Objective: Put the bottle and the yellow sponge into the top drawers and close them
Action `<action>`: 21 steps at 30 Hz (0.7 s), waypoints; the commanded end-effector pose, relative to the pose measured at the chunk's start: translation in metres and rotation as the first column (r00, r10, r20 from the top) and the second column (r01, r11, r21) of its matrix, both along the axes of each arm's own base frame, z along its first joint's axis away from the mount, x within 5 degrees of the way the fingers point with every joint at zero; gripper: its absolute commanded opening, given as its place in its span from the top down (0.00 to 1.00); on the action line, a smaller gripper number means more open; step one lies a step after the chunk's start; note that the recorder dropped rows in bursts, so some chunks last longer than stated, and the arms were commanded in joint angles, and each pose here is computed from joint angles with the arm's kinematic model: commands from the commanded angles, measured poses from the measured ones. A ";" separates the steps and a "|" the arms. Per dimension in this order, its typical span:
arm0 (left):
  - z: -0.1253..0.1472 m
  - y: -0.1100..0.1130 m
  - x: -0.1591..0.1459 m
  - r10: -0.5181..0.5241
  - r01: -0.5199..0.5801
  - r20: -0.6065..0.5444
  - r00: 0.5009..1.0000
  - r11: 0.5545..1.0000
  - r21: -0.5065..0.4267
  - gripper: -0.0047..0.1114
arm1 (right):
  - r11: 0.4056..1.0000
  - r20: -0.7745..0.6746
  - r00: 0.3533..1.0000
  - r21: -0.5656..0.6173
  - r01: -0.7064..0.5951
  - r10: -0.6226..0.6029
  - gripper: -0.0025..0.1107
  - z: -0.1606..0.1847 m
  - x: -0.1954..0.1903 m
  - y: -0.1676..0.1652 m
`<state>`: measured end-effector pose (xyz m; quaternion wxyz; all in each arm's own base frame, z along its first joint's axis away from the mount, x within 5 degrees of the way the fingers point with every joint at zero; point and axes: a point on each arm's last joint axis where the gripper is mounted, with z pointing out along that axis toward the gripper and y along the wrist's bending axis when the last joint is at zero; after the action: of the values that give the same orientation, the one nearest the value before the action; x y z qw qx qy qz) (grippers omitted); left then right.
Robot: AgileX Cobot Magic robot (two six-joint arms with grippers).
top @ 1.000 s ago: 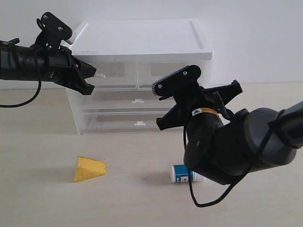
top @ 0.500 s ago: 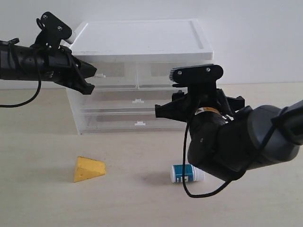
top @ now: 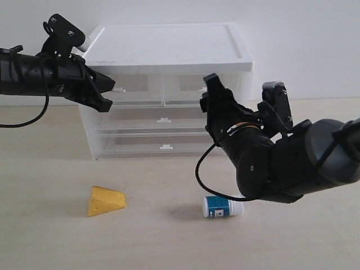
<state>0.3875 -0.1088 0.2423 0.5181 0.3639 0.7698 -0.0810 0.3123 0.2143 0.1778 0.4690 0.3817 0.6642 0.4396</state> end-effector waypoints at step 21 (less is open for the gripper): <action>0.007 0.005 0.006 0.053 -0.053 0.005 0.999 0.998 -0.043 0.93 | 0.935 0.215 0.974 0.329 -0.133 0.063 0.54 -0.030 0.032 -0.012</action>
<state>0.3873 -0.1089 0.2427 0.5188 0.3619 0.7695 -0.0881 0.3408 0.2061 0.1449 0.4132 0.3937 0.5450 0.6142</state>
